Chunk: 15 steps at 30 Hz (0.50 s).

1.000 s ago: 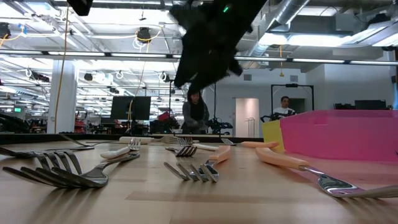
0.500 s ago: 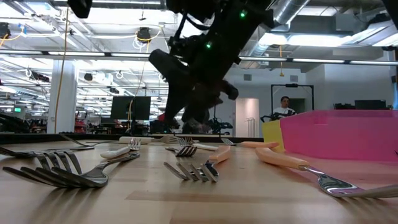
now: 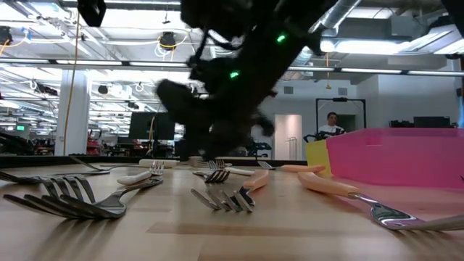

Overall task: Sort silverware by color (type)
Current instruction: Put the black fork into the red bin

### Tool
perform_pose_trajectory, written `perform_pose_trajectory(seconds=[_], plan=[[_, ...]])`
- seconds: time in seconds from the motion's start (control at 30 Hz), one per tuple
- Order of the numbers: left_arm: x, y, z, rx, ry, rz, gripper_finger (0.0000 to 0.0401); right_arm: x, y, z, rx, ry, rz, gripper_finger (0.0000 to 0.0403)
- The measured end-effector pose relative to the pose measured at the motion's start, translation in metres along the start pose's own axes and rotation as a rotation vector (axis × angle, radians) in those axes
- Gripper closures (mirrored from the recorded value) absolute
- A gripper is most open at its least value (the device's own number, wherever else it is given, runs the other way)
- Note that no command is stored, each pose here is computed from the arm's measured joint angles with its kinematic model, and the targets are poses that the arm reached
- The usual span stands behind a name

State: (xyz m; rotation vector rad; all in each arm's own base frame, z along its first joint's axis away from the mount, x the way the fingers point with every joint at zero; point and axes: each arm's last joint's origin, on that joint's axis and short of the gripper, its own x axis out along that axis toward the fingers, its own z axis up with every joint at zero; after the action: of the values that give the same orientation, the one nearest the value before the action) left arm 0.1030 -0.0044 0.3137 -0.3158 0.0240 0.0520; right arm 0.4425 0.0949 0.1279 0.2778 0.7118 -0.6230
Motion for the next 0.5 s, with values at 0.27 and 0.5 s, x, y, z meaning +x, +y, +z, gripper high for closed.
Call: perform_pose_trajectory(seconds=[0.27, 0.5], plan=[[0.001, 0.000, 0.000, 0.001, 0.006, 0.002, 0.0250, 0.012, 0.000, -0.012, 0.009, 0.021, -0.017, 0.0180], [0.001, 0.000, 0.000, 0.001, 0.005, 0.002, 0.0250, 0.013, 0.000, -0.013, 0.039, 0.033, -0.022, 0.0180]])
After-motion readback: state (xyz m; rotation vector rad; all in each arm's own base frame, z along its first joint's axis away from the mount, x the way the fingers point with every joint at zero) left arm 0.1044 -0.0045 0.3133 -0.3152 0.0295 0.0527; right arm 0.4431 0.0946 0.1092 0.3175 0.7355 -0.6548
